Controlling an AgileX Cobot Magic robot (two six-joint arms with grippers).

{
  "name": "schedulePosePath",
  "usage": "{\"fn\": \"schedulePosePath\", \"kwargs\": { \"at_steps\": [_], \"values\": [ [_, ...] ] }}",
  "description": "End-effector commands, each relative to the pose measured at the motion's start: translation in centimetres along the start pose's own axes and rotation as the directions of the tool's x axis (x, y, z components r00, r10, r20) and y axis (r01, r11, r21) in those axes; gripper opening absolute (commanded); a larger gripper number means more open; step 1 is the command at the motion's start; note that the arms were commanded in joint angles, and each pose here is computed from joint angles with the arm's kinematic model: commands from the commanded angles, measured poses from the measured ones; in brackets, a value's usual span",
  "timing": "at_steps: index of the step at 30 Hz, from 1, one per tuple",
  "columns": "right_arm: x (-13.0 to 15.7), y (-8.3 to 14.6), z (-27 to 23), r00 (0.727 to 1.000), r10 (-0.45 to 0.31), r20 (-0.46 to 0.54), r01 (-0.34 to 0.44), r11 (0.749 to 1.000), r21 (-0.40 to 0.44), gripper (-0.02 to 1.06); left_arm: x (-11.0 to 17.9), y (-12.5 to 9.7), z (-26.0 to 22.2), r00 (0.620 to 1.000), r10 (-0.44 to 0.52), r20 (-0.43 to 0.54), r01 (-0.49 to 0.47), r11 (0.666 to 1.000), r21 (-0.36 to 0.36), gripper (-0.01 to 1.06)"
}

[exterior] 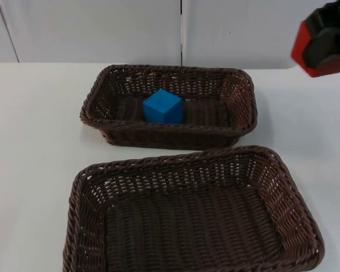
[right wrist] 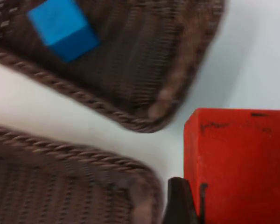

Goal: Pick up one cube with the left hand and place it into the upper basket. Pick up one cube with the right hand and place it into the lower basket.

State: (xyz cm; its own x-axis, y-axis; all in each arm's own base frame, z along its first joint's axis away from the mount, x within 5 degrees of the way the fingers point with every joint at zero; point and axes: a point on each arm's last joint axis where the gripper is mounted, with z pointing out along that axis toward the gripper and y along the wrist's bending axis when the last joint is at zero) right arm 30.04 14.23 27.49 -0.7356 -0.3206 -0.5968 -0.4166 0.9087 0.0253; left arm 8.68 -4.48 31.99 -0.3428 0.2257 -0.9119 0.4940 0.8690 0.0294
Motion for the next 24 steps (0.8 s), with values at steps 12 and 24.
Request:
{"fn": "schedulePosePath", "kwargs": {
  "at_steps": [12,24],
  "values": [
    [0.6,6.9,-0.7,0.984,-0.178,0.019,0.179,0.976,-0.127,0.00,0.1,0.0,0.0,1.000,-0.004,0.000,0.004,1.000,0.001,0.83],
    [2.0,12.1,-1.6,0.952,-0.303,0.037,0.304,0.927,-0.221,0.00,0.1,0.0,0.0,1.000,-0.004,0.000,0.004,1.000,0.001,0.83]
  ]
}}
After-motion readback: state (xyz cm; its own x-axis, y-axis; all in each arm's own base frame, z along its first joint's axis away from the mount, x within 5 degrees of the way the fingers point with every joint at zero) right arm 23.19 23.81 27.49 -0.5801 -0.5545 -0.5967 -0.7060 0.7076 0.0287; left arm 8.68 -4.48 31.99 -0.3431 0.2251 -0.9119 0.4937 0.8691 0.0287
